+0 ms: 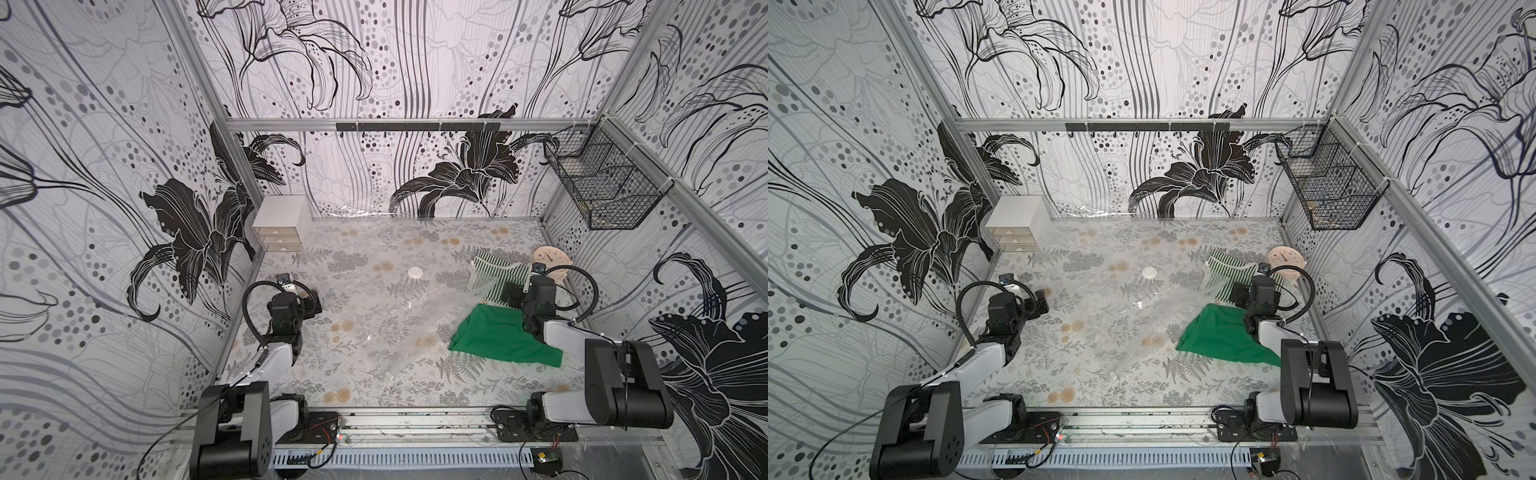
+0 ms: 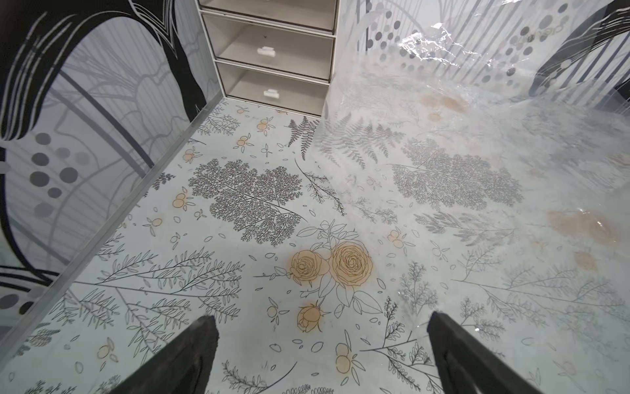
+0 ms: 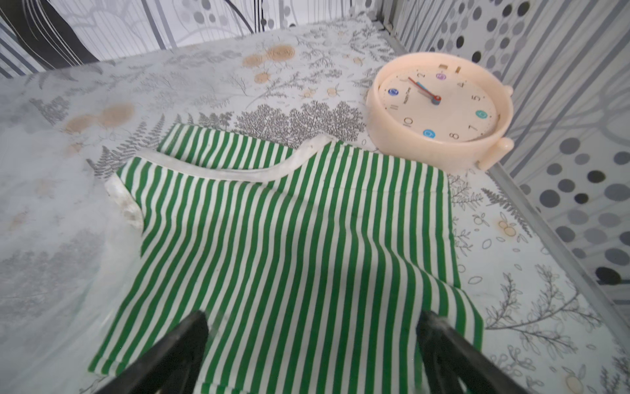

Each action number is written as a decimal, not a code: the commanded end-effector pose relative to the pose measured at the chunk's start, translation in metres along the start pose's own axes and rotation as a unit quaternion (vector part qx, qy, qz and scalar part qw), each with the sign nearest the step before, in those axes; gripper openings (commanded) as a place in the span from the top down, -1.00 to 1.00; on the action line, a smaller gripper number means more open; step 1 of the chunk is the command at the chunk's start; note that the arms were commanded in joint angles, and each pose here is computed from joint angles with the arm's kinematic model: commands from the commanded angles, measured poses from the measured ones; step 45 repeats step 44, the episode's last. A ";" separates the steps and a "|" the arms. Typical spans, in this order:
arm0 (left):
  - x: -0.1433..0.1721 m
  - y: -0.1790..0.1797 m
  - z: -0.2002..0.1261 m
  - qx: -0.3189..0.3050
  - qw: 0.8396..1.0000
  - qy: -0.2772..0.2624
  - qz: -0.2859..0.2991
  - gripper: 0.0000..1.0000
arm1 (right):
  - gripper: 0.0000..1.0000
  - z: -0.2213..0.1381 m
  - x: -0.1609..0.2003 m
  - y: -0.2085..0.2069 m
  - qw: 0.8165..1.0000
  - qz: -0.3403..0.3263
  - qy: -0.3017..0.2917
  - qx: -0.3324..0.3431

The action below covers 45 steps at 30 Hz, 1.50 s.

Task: Take the tank top out of the vacuum bag
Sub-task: Reset both arms

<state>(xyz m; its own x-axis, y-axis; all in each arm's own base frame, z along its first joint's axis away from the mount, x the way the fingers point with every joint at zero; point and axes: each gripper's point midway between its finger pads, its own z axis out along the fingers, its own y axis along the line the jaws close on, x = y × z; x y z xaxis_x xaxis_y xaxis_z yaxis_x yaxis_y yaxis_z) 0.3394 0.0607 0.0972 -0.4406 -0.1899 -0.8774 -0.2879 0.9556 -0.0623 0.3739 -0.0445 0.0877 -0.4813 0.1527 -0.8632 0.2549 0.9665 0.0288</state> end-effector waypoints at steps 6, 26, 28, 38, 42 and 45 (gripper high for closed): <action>-0.049 -0.016 0.016 0.051 0.994 -0.095 0.007 -0.98 | -0.99 -0.012 -0.017 0.013 0.995 -0.017 -0.089 -0.043; -0.033 -0.030 0.038 0.074 0.991 -0.107 0.023 -0.98 | -0.99 -0.005 -0.002 0.063 0.977 -0.088 -0.079 -0.175; -0.034 -0.029 0.038 0.072 0.991 -0.106 0.023 -0.99 | -0.99 -0.004 -0.001 0.063 0.978 -0.087 -0.078 -0.175; -0.033 -0.031 0.040 0.076 0.991 -0.104 0.022 -0.98 | -0.99 -0.004 -0.001 0.063 0.978 -0.088 -0.078 -0.175; -0.033 -0.031 0.040 0.075 0.992 -0.102 0.022 -0.99 | -0.99 -0.004 -0.001 0.063 0.978 -0.088 -0.078 -0.175; -0.034 -0.030 0.039 0.075 0.991 -0.105 0.022 -0.98 | -0.99 -0.004 -0.001 0.063 0.978 -0.088 -0.078 -0.175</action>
